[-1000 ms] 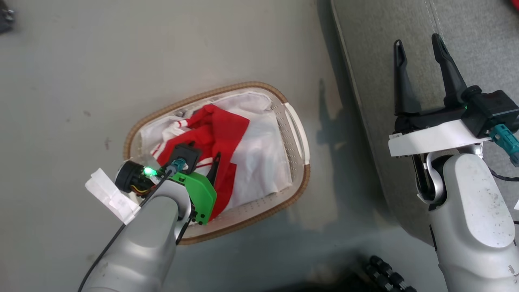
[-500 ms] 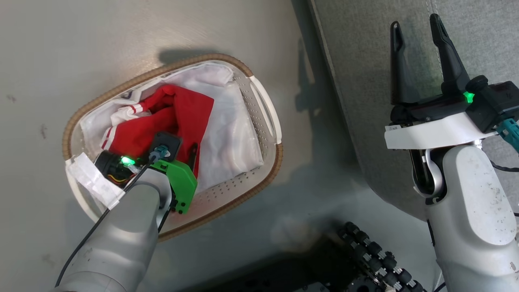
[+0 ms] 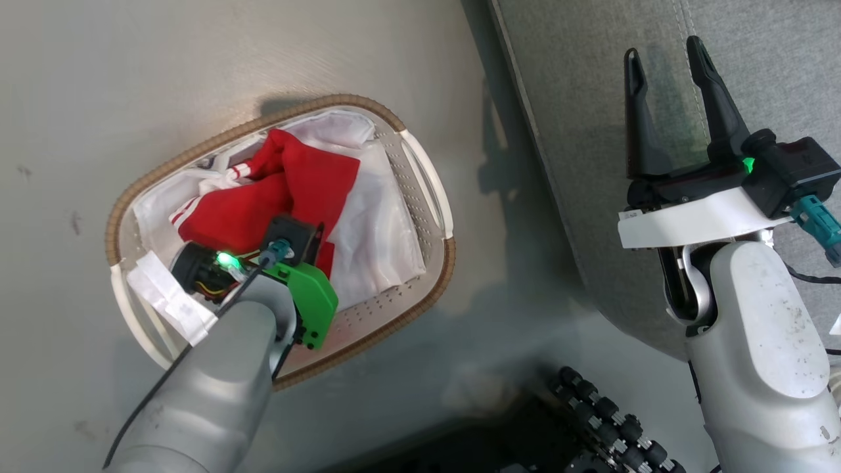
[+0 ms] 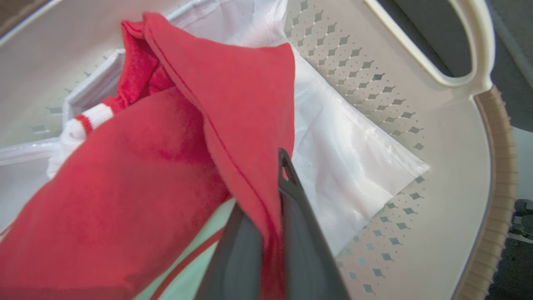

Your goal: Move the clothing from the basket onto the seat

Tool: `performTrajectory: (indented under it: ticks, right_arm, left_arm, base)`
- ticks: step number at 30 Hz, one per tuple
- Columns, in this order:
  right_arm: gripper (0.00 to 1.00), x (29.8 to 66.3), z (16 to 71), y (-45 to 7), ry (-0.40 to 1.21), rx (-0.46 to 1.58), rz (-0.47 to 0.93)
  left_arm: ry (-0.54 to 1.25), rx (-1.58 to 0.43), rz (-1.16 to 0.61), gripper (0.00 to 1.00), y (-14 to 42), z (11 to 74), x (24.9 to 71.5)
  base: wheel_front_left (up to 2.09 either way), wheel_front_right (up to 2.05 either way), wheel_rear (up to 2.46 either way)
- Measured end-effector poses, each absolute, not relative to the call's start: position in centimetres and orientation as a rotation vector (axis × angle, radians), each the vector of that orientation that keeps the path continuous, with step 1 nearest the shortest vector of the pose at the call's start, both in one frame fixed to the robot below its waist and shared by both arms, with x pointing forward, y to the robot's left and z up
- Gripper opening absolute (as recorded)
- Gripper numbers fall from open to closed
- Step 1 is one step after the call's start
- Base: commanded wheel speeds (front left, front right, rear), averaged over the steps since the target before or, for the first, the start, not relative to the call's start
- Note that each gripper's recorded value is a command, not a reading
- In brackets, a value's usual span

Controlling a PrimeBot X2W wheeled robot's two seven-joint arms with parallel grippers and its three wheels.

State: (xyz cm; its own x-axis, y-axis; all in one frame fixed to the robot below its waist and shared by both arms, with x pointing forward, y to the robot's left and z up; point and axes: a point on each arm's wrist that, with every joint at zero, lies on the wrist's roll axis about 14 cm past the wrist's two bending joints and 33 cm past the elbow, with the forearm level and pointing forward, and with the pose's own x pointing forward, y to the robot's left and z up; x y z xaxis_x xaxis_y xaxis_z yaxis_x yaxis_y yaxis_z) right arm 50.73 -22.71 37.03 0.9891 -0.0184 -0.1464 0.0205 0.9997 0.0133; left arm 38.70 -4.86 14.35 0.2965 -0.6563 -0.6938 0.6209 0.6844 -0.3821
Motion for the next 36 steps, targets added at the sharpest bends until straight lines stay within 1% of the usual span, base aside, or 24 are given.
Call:
performTrajectory:
  ticks: [9, 16, 21, 30, 36]
  right_arm:
    - [1.00, 49.9, 39.1, -21.4, 0.123, 0.008, 0.008]
    - [1.00, 48.3, 41.4, -20.4, 0.099, 0.012, 0.025]
    - [1.00, 46.6, 42.8, -19.4, 0.090, 0.022, 0.047]
    - [1.00, 43.2, 46.1, -17.4, 0.040, 0.043, 0.092]
    - [1.00, 41.7, 48.8, -15.8, -0.024, 0.044, 0.136]
  left_arm:
    - [0.759, -0.044, -0.885, 0.00, -5.3, 20.4, 40.0]
    - [0.595, 0.037, -0.887, 0.00, -3.7, 25.9, 41.4]
    - [0.480, 0.112, -0.885, 0.00, -2.5, 30.1, 42.1]
    - [0.228, 0.249, -0.872, 0.00, -0.7, 39.5, 43.6]
    - [0.032, 0.339, -0.861, 0.00, -0.5, 47.7, 45.1]
  base:
    - [0.00, 0.00, 0.00]
    - [0.00, 0.00, 0.00]
    - [0.00, 0.00, 0.00]
    - [0.00, 0.00, 0.00]
    - [0.00, 0.00, 0.00]
